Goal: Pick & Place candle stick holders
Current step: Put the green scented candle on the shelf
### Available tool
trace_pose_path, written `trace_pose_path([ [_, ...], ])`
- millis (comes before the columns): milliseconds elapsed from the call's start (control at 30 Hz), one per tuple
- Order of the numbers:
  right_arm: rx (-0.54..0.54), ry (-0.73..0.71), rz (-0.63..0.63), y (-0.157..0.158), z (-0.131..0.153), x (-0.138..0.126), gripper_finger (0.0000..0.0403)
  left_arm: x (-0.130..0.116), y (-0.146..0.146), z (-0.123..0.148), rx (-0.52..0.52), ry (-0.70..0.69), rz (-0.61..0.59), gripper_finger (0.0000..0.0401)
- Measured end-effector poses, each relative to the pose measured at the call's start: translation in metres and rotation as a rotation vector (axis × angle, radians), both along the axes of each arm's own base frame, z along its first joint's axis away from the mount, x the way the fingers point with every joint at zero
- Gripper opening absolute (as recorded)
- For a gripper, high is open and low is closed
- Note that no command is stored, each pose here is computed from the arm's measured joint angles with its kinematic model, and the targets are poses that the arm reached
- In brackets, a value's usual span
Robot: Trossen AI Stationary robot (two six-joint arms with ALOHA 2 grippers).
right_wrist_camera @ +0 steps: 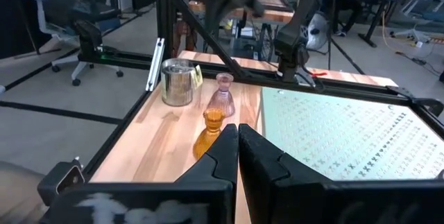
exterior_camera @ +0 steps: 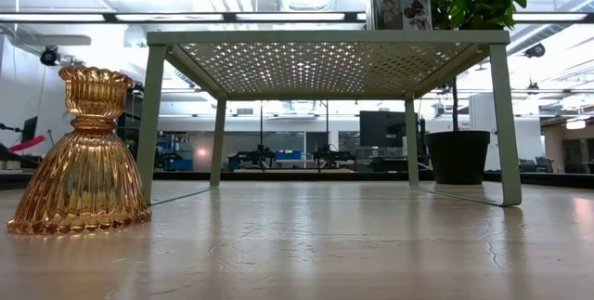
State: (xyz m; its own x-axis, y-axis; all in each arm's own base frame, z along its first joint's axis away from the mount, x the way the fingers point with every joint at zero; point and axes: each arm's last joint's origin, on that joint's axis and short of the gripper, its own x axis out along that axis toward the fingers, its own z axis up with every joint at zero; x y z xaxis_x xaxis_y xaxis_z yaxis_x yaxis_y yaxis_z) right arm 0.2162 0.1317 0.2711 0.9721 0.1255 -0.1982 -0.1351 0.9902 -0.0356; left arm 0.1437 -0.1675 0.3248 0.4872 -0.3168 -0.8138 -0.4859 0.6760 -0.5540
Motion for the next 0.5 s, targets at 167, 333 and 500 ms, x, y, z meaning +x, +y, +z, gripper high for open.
trace_pose_path([
  [167,-0.002,-0.003,0.001,0.0,0.0,0.0,0.0008,-0.006,-0.039,-0.013,0.011,0.129,0.035,0.0],
  [333,-0.012,-0.007,0.001,0.0,0.001,0.0,0.0008,-0.003,-0.075,-0.034,0.059,0.243,-0.001,0.0],
  [500,-0.013,-0.012,0.0,0.0,0.001,0.0,0.0008,0.003,-0.095,-0.042,0.07,0.304,-0.03,0.0],
])
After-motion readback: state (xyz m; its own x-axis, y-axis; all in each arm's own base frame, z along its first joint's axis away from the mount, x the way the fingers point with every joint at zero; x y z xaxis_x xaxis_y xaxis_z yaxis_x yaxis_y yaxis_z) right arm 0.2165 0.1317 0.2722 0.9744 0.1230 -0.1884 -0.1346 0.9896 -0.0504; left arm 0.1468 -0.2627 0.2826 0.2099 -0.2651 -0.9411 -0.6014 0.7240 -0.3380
